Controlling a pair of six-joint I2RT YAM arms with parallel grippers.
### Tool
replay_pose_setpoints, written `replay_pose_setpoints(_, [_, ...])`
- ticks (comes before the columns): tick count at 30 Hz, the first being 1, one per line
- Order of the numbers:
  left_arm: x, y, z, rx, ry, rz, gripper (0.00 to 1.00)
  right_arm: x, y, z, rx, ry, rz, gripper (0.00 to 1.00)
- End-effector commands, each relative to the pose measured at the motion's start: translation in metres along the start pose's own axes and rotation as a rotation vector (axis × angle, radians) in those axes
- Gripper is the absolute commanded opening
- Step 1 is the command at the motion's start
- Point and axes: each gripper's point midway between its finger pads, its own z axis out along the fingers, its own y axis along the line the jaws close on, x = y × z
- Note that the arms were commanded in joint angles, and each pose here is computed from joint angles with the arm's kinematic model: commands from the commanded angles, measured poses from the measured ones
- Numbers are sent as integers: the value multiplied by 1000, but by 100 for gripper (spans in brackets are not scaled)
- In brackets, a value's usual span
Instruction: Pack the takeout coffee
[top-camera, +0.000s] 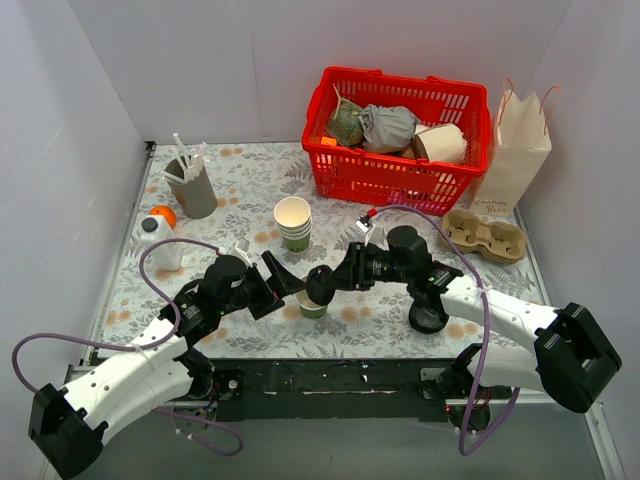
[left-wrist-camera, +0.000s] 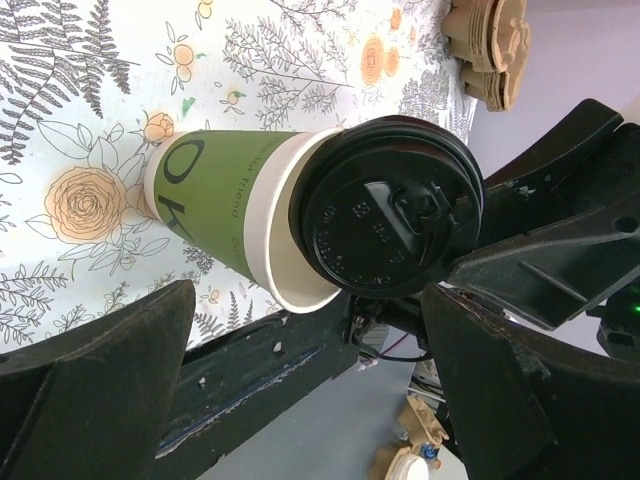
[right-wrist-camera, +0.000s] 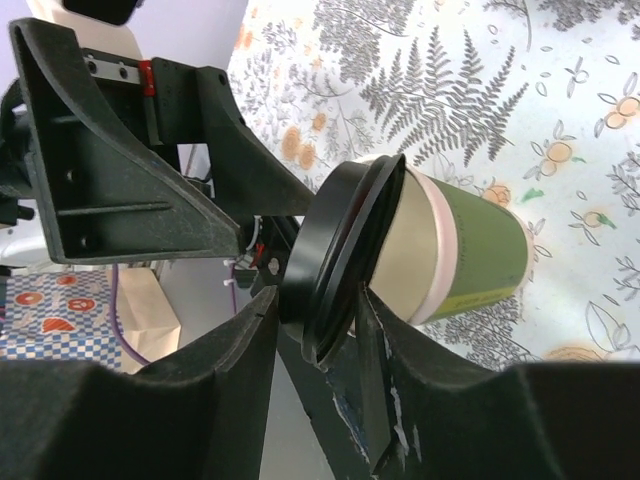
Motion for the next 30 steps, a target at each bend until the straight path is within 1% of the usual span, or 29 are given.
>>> replay_pose_setpoints(1, [1,1,3,1,8,15,98,-12,-6,-2,56,-36,-43,46])
replay_pose_setpoints(8, [-5,-3,8,3,-11,3,98,-19,-2,-1,57,-50,-65,49])
replay_pose_setpoints(12, [-6,-8,12,16,-9,3,98,-13,-5,3,60,-11,-55,49])
replay_pose_setpoints(20, [-9,-7,17,0,-19,-34,98,-5,-26,5,138,22,-50,50])
replay_pose_setpoints(24, [-8,-7,20,2,-10,-33,98,-4,-29,7,145,36,-63,50])
replay_pose_setpoints(30, [-6,-11,25,11,8,-23,98,-1,-34,12,162,92,-73,52])
